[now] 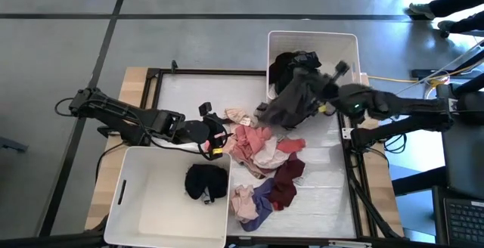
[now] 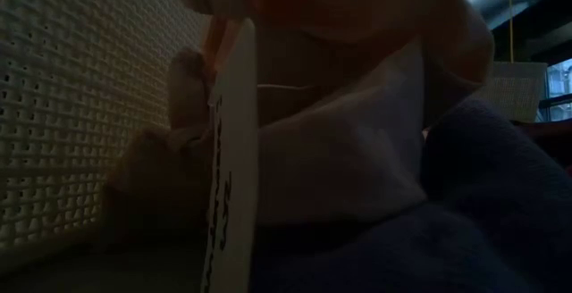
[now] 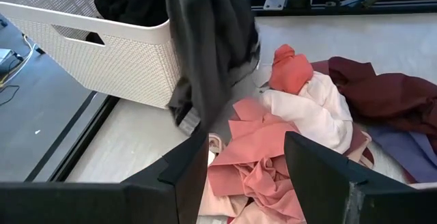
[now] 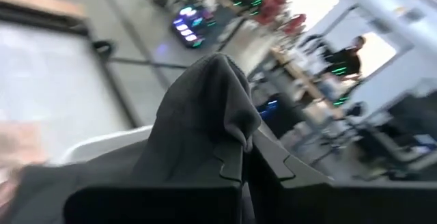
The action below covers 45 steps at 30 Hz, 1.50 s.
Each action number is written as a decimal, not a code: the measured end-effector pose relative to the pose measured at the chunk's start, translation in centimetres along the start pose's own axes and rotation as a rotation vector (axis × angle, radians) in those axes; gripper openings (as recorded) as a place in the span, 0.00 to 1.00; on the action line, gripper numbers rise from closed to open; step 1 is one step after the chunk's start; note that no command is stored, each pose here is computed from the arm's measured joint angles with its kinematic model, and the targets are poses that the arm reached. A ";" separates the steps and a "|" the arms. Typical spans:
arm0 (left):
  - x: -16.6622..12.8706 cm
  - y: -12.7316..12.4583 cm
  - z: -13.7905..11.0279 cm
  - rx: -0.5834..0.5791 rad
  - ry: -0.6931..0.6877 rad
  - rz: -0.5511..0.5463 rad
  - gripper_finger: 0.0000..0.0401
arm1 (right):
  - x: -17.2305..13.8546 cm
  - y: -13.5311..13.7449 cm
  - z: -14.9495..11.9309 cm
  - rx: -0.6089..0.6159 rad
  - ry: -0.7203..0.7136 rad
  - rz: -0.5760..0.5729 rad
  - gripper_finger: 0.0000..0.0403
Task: Sort clothes
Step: Put the gray underwear into the top laundry bin
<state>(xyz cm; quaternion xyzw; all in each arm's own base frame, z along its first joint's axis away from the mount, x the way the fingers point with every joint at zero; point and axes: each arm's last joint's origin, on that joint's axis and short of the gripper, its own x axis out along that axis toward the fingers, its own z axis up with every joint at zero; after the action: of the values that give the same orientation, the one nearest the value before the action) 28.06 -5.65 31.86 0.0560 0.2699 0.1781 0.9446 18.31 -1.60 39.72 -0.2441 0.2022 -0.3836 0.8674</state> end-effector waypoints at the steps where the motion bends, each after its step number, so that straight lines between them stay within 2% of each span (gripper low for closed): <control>1: 0.0 0.0 0.0 0.000 0.000 0.000 0.45 | -0.1 -0.8 0.5 -0.004 -0.008 -0.033 0.02; 10: 0.0 0.0 0.0 0.000 0.000 0.000 0.45 | -1.3 -9.0 4.6 0.045 -0.137 -0.292 0.03; 14: 0.0 0.0 0.0 0.000 0.000 0.000 0.45 | -1.5 -11.3 5.6 0.055 -0.198 -0.373 0.03; 18: 0.0 0.0 0.0 0.001 0.000 0.000 0.45 | -0.5 -12.1 5.9 0.013 -0.168 -0.431 0.04; 20: 0.0 0.0 0.0 0.001 0.000 0.000 0.45 | 0.6 -11.9 5.5 -0.014 -0.114 -0.431 0.04; 24: 0.0 0.0 0.0 0.000 0.000 0.000 0.45 | 3.6 -10.9 3.7 -0.070 0.080 -0.378 0.04; 33: 0.0 0.0 0.0 0.000 0.000 0.000 0.45 | 11.3 -8.6 -2.5 0.081 0.511 -0.189 0.04; 38: 0.1 0.0 0.4 -0.010 -0.041 -0.003 0.45 | 14.4 -7.4 -5.6 0.065 0.732 -0.132 0.06; 41: 0.1 0.1 0.5 -0.017 -0.048 -0.001 0.45 | 16.0 -7.1 -6.8 0.054 0.805 -0.121 0.11; 45: 0.0 0.0 0.6 -0.002 -0.048 -0.031 0.45 | 17.0 -6.3 -8.0 0.029 0.887 -0.091 0.26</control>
<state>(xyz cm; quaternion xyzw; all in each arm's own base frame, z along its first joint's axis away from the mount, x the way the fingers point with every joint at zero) 28.39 -5.68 32.30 0.0548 0.2479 0.1624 0.9535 21.06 -20.39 34.20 -0.0526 0.5385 -0.4918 0.6822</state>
